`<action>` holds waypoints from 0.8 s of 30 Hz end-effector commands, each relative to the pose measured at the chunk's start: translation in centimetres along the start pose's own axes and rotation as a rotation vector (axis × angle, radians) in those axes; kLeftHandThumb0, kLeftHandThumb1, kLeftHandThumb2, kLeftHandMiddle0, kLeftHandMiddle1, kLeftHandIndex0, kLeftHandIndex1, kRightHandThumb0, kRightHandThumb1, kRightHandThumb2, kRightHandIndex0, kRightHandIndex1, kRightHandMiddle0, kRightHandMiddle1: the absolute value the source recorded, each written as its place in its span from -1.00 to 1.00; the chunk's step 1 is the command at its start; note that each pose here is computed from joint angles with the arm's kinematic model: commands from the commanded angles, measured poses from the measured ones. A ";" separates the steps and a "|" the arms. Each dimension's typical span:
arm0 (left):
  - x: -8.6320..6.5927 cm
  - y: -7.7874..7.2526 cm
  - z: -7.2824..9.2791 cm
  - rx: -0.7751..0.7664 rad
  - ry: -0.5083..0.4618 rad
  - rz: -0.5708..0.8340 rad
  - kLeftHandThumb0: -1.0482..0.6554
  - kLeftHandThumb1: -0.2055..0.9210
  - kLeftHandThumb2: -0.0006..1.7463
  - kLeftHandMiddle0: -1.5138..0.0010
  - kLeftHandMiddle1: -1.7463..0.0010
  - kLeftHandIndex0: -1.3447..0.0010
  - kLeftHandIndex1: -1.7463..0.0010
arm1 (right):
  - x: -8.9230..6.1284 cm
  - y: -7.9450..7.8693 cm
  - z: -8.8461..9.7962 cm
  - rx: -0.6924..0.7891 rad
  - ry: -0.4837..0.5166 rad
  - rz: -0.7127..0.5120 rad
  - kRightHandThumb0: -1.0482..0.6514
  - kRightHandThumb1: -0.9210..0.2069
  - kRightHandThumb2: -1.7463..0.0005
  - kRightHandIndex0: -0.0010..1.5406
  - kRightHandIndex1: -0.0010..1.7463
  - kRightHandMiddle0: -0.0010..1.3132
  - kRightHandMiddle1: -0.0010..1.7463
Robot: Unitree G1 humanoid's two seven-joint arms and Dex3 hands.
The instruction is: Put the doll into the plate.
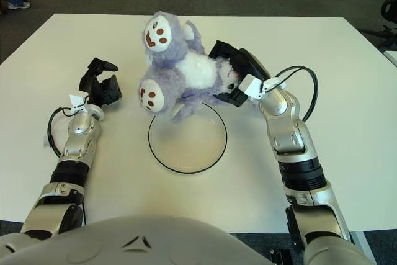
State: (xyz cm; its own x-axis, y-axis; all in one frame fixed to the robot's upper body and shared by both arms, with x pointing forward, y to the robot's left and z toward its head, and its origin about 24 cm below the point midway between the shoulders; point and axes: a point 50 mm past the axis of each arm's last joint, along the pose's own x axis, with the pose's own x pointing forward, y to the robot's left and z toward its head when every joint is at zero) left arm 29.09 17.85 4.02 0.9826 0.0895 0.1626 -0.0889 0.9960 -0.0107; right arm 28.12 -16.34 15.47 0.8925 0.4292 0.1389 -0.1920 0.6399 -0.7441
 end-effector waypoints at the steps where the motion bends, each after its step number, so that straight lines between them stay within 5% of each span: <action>1: -2.9 -0.4 -3.5 -0.032 0.148 0.026 -0.25 0.36 0.16 -0.51 -1.00 0.37 -1.00 | -0.4 0.1 0.6 -0.017 -0.032 0.008 0.23 0.75 -1.00 0.17 0.97 0.02 1.00; 24: -3.0 -0.5 -3.5 -0.025 0.145 0.025 -0.25 0.36 0.15 -0.52 -1.00 0.37 -1.00 | -1.6 1.9 0.1 0.045 -0.059 0.151 0.23 0.68 -0.89 0.19 0.82 -0.01 1.00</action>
State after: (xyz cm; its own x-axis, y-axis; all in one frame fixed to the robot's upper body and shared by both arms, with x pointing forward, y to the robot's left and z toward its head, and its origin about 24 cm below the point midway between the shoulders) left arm 29.08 17.86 4.01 0.9822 0.0941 0.1628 -0.0937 0.9956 -0.0100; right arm 26.39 -15.61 13.86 0.8364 0.5450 0.0590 -0.3382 0.5977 -0.7269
